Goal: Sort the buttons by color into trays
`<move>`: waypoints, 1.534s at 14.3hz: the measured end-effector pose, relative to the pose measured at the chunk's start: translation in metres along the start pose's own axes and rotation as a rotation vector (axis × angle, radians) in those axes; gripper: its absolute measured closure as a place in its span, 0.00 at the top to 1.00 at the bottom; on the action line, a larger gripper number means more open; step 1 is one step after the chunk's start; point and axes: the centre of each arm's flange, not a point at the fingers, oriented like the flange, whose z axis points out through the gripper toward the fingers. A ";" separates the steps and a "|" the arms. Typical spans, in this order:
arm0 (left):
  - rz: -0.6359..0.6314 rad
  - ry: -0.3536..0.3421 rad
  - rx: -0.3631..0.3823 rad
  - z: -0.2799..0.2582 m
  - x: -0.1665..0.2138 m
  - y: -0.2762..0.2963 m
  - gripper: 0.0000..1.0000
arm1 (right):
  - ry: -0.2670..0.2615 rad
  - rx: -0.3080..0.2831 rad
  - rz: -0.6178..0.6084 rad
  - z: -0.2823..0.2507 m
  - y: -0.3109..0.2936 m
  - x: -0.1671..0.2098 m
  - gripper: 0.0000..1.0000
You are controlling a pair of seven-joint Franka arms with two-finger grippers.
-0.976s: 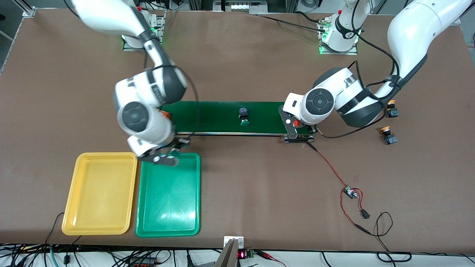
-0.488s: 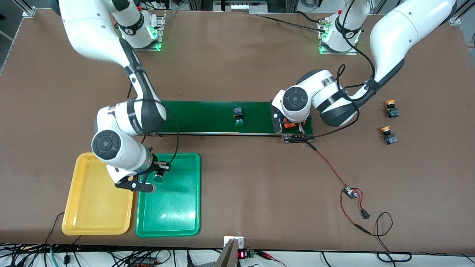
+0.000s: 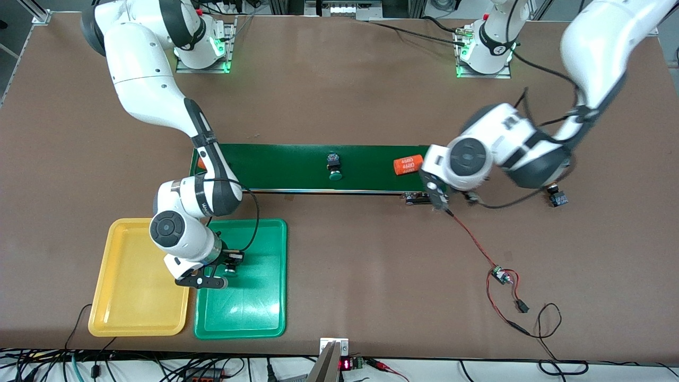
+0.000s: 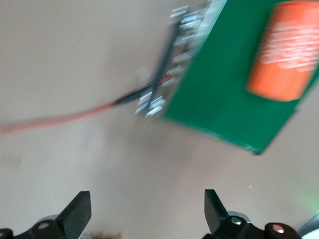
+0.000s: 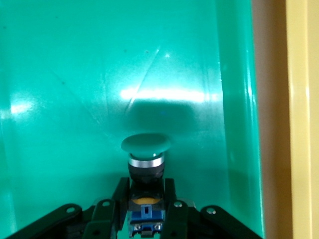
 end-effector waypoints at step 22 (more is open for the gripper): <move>-1.273 -0.028 -0.269 0.211 -0.235 -0.177 0.98 | -0.188 -0.026 -0.012 -0.201 -0.057 -0.072 1.00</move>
